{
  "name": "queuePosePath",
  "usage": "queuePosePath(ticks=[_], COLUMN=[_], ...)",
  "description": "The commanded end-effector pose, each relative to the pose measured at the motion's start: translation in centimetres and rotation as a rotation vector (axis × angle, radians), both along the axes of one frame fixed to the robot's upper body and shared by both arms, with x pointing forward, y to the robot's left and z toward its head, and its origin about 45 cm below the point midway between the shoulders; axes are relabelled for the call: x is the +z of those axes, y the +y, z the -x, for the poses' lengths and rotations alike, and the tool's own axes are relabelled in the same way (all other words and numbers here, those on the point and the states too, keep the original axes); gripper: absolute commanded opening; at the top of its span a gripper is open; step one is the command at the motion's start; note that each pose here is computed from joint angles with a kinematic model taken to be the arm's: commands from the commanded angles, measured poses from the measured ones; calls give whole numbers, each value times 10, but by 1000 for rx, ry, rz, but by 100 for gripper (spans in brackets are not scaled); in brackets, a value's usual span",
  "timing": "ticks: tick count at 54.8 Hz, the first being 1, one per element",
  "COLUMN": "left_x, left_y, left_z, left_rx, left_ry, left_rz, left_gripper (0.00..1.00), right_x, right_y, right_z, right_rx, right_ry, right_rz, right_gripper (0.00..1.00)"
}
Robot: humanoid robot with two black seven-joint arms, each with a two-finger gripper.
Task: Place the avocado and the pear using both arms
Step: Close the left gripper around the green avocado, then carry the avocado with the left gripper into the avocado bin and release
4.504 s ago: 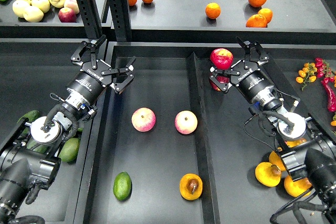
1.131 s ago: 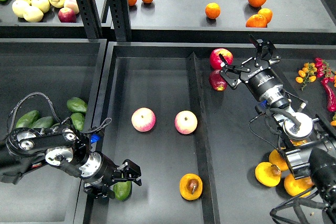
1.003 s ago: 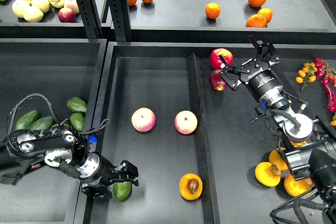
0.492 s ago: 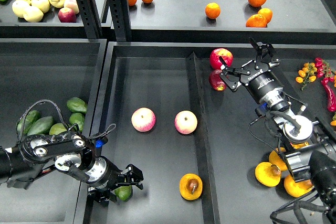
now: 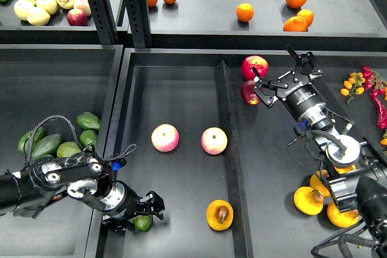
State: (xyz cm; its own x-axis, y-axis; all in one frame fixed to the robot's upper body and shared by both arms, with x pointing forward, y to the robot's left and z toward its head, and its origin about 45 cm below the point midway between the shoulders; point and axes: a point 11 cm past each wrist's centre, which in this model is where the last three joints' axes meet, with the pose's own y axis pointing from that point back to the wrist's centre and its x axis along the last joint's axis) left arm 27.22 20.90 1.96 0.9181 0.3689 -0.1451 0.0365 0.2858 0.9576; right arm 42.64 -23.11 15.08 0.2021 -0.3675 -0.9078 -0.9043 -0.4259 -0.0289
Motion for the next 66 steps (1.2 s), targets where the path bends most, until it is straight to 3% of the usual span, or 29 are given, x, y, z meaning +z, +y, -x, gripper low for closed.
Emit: queuePosePath(ticks=[1,7,26,43,55,58,66], left_x=[-1,-3,5,39,80,100,113], left_y=[6,11,4,-4,27,53,100], left_z=[-5,-6,-17,-49,-81,-92,-94], left_rx=[-17,-7,-21,-29,43,89,157], left_ry=[-27,-40,-76,-155,-223,-257,-278], left_rz=[-29,-40,-29,7,11,-5,-60], left_gripper=[59,54,51,51,51,51,51], right_x=[0,-2,-3,-9,-10,-10,-12], right_y=[0,0,0,-2,-2,-2,-3], right_z=[0,1,2,6,7,7,8], right_rx=[0,1,2,-1,-1,-1,-2], right_ry=[0,3,7,21,22,24,27], right_rz=[0,0,0,1,1,1,1], right_gripper=[100,100,100,100,100,100,100])
